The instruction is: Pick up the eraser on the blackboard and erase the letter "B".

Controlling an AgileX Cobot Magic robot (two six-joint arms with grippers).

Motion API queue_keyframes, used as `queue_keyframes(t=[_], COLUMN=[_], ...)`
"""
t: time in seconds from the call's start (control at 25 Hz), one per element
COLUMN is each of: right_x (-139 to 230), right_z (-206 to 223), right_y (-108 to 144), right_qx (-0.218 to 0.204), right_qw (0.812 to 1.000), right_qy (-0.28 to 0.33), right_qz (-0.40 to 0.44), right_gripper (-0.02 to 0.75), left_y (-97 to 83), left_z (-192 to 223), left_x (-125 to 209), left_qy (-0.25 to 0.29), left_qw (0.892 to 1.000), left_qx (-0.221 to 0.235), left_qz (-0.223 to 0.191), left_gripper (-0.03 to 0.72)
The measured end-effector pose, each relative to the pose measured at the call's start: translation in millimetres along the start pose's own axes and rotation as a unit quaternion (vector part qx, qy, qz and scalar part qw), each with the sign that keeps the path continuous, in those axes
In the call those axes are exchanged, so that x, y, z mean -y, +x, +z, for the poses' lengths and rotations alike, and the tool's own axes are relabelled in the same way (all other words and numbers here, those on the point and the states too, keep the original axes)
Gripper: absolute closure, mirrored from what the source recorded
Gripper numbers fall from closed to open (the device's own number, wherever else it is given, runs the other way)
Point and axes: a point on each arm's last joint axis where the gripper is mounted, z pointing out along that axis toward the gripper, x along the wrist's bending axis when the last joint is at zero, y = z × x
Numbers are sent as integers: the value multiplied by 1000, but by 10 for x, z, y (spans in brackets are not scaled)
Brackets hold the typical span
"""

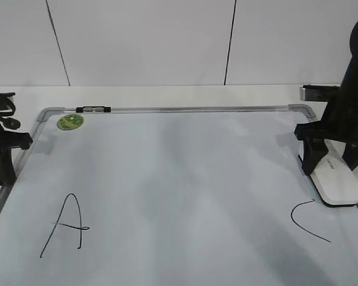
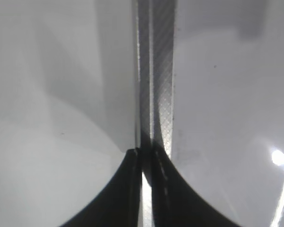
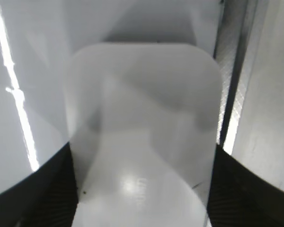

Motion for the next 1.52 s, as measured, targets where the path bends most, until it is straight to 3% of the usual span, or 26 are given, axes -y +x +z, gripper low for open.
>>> queue_keyframes(t=[0.52, 0.88, 1.2, 1.52], right_x=[-8, -20, -213, -14], right_z=[0, -36, -431, -925], right_y=[-3, 0, 30, 86], right_qx=[2, 2, 0, -13], right_qw=[1000, 1000, 997, 991], right_qy=[-4, -4, -74, -133], right_qz=[-2, 1, 4, 2], right_gripper=[203, 125, 128, 144], left_y=[0, -1, -1, -1], left_z=[0, 0, 0, 0], left_x=[2, 2, 3, 8], left_qy=[1, 1, 2, 5], left_qw=[1000, 1000, 1000, 1000], left_qx=[0, 0, 0, 1], left_qz=[0, 0, 0, 0], left_gripper=[663, 663, 663, 647])
